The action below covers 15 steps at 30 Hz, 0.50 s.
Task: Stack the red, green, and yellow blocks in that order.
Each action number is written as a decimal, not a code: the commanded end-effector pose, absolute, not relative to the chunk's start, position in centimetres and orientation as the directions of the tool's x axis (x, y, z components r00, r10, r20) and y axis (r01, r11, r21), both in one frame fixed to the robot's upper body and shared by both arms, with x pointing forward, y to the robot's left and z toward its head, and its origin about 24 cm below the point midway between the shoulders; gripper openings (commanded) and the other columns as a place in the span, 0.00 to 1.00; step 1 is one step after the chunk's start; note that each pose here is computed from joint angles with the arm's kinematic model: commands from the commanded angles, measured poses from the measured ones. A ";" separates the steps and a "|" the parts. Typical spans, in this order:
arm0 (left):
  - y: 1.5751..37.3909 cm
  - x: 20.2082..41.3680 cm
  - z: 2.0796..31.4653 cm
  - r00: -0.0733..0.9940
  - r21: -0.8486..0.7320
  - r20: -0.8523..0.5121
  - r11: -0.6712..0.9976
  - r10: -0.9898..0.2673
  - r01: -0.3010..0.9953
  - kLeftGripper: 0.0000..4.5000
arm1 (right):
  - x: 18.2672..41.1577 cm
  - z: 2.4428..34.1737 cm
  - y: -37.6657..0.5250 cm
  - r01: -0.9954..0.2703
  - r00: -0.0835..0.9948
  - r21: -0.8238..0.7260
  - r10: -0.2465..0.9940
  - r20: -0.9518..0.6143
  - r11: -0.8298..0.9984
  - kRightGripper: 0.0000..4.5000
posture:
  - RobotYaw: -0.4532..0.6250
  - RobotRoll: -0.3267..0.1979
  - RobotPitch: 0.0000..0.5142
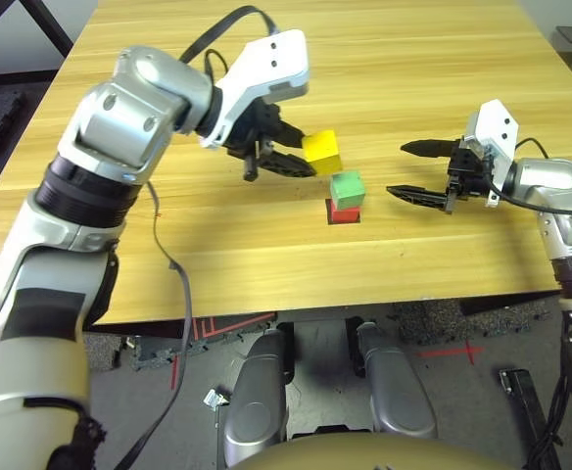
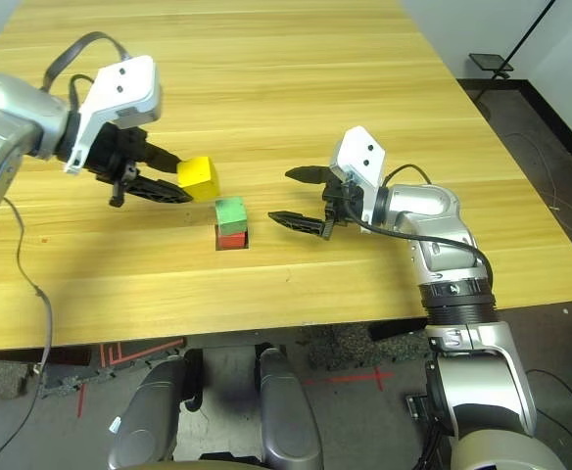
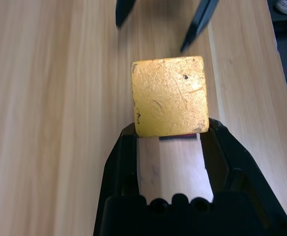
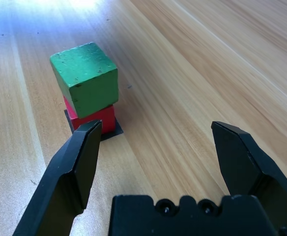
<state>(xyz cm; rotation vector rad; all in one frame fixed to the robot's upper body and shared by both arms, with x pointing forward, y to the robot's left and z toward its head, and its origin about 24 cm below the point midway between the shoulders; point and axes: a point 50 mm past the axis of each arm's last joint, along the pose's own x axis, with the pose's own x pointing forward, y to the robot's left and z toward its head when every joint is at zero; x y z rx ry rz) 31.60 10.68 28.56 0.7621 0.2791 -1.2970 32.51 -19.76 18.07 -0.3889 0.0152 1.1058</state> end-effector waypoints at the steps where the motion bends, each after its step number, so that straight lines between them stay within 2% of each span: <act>1: 9.6 31.6 28.2 0.260 0.343 -0.609 0.047 -0.749 0.938 0.41 | 32.5 17.8 -19.6 -0.873 0.454 -0.296 0.866 -0.209 0.386 1.00 | 0.71 0.88 0.38; 10: 9.0 30.3 27.5 0.170 0.308 -0.722 -0.091 -0.671 0.947 0.41 | 32.5 18.0 -19.7 -0.872 0.456 -0.296 0.867 -0.202 0.390 1.00 | 0.71 0.89 0.38; 15: 8.8 30.1 27.1 0.157 0.298 -0.747 -0.114 -0.646 0.948 0.41 | 32.5 17.9 -19.6 -0.872 0.456 -0.292 0.868 -0.198 0.392 1.00 | 0.71 0.90 0.38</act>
